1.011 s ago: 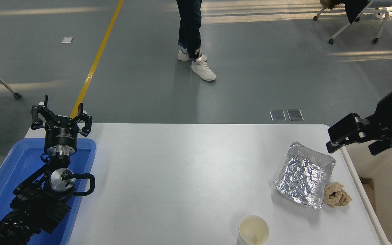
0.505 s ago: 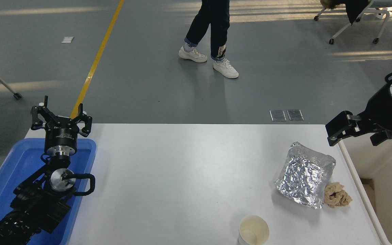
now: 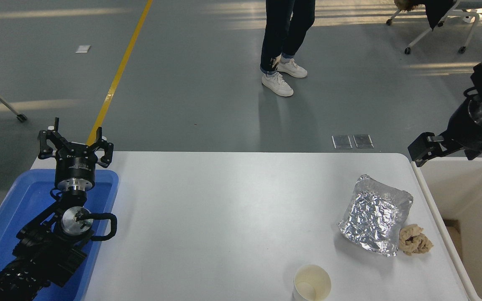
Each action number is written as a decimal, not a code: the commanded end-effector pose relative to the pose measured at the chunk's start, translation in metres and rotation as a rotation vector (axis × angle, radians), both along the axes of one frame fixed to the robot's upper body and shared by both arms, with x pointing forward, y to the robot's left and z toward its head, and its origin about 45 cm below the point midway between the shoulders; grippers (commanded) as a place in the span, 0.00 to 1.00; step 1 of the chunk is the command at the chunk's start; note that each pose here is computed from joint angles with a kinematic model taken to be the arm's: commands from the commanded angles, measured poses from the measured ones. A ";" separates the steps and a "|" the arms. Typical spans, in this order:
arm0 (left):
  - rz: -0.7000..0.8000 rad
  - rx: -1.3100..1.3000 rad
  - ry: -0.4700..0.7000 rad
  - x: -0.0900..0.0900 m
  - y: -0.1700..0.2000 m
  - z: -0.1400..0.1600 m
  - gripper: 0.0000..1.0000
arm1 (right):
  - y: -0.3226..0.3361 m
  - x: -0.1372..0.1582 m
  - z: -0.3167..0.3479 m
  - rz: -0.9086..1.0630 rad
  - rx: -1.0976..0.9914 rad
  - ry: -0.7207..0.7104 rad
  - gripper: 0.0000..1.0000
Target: Pick up paper cup place in dustbin
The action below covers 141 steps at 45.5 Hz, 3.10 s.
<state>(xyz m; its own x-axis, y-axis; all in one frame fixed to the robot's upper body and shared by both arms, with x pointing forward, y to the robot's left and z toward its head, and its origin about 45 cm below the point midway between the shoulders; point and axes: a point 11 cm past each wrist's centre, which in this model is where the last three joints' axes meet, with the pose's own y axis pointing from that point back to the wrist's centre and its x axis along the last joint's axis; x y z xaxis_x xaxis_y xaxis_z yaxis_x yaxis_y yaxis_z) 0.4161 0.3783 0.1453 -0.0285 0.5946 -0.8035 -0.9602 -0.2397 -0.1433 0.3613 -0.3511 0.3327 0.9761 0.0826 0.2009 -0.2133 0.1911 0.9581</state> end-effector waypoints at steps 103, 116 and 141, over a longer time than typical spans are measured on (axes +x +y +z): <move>0.002 -0.002 0.000 0.000 0.000 0.000 0.99 | 0.109 -0.118 -0.231 -0.051 0.499 0.226 0.00; 0.001 -0.001 0.000 0.000 0.000 0.000 0.99 | 0.094 -0.106 -0.215 -0.055 0.460 0.203 0.00; 0.001 -0.001 0.000 0.000 0.000 0.000 0.99 | 0.048 -0.072 -0.049 -0.020 0.323 0.069 0.00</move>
